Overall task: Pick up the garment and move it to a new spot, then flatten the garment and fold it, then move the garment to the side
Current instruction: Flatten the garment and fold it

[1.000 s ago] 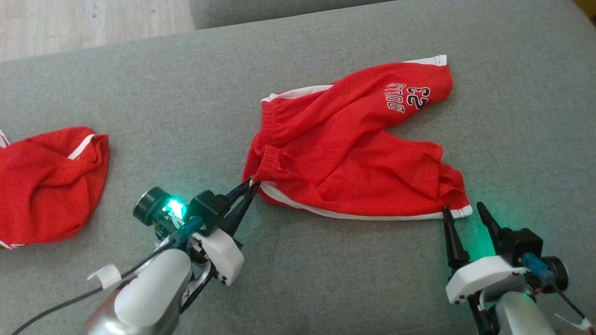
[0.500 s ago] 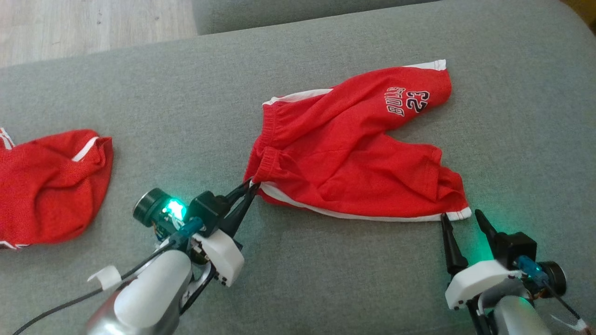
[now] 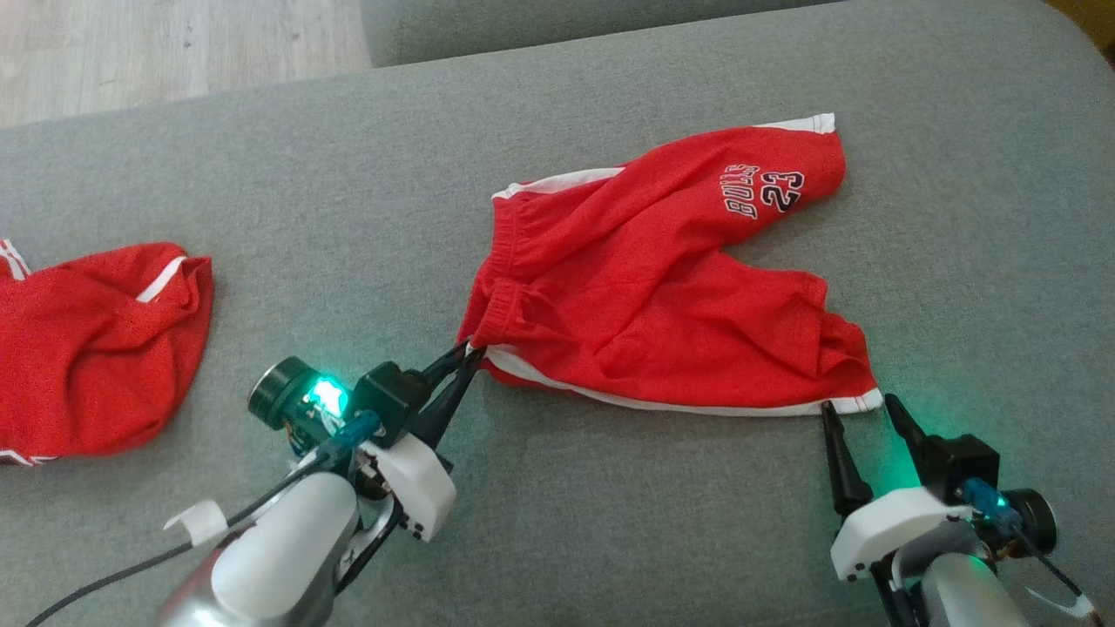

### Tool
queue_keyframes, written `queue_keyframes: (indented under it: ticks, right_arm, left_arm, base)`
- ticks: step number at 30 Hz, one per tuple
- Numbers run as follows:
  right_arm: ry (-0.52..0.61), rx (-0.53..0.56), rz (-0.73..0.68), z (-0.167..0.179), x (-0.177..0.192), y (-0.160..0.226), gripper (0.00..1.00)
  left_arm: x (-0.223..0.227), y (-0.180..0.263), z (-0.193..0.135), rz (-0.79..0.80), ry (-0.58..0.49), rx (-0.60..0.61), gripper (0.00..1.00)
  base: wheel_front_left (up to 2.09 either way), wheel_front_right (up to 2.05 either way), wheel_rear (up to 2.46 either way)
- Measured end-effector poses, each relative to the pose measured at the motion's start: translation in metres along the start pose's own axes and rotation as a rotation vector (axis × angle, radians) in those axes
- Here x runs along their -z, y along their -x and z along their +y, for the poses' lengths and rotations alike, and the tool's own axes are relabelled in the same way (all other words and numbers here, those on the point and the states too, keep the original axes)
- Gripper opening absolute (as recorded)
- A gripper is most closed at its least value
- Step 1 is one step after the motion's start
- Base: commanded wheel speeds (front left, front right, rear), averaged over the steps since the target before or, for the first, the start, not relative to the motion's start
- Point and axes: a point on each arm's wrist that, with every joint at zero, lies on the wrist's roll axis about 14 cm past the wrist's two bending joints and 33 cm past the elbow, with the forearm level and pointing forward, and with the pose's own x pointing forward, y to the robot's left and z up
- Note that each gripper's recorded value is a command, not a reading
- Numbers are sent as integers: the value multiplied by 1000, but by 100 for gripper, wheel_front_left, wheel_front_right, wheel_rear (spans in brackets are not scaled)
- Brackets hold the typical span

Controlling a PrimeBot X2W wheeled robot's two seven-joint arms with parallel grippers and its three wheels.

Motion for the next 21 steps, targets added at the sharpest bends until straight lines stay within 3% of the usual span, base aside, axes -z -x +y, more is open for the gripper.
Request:
queue_keyframes:
  ticks: [3,4,6,21]
  right_arm:
    - [1,-2,-2,1,-1,-1,100]
    - [2,-3,-3,1,-2,-2,91]
    - [3,-7,-8,2,-4,-4,0]
    - [5,-5,-35,1,-13,-6,0]
  left_arm:
    - [1,0,-1,2,4,3,0]
    - [1,0,-1,3,7,5,0]
    - [3,1,-2,7,7,8,0]
    - [3,3,3,12,10,-15,0]
  base:
    - [0,0,0]
    - [0,0,0]
    - [0,0,0]
    - [0,0,0]
